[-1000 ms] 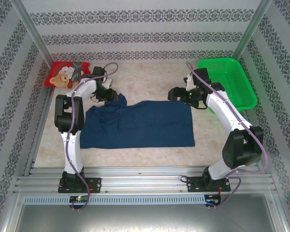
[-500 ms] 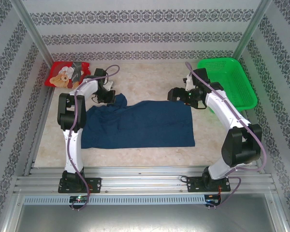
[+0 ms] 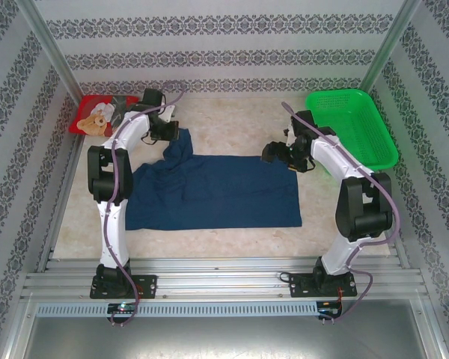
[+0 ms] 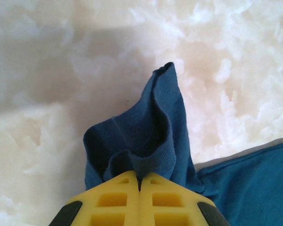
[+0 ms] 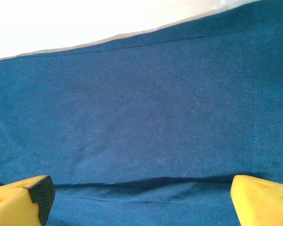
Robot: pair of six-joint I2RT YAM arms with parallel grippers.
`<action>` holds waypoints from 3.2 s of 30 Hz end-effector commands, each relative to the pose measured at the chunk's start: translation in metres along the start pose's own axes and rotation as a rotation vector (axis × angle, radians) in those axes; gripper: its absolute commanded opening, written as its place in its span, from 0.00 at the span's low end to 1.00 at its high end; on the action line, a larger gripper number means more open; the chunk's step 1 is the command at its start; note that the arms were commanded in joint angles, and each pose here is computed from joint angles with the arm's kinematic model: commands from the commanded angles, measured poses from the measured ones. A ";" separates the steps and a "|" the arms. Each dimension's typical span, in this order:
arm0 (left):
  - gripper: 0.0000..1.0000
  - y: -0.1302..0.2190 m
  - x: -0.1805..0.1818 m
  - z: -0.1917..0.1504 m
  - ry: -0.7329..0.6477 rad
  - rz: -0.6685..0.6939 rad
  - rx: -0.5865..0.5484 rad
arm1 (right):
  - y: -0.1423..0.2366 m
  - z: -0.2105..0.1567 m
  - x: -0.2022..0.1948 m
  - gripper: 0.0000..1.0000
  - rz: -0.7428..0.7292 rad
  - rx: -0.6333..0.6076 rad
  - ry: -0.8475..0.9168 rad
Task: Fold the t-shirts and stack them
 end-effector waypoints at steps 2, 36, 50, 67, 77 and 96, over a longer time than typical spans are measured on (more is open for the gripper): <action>0.02 0.029 -0.008 0.022 -0.071 0.026 -0.080 | 0.002 0.009 0.001 0.96 -0.014 -0.033 -0.021; 0.31 -0.033 -0.131 -0.060 -0.058 -0.357 0.052 | 0.011 0.004 -0.007 0.96 -0.018 -0.039 -0.040; 0.70 0.059 -0.124 0.006 -0.136 -0.251 -0.183 | 0.017 0.008 -0.003 0.97 -0.007 -0.050 -0.024; 0.63 -0.024 -0.116 0.001 -0.505 -0.384 0.055 | 0.017 -0.002 -0.007 0.97 0.016 -0.011 0.014; 0.64 -0.048 -0.119 0.002 -0.530 -0.328 0.071 | 0.016 -0.006 -0.009 0.97 0.017 0.009 0.020; 0.35 -0.072 -0.122 -0.013 -0.536 -0.323 0.117 | 0.021 -0.007 -0.012 0.98 0.021 0.010 0.019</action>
Point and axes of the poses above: each hand's point on the last joint's axis, 136 mm out from that joint toward the fingers, its own y axis back along the fingers, its own x axis along the line the jaws close on, z = x × y, the point moved 8 cm from there along y, back along the fingers, and after that the axes turned 14 degrees about -y, right-handed, at the moved point
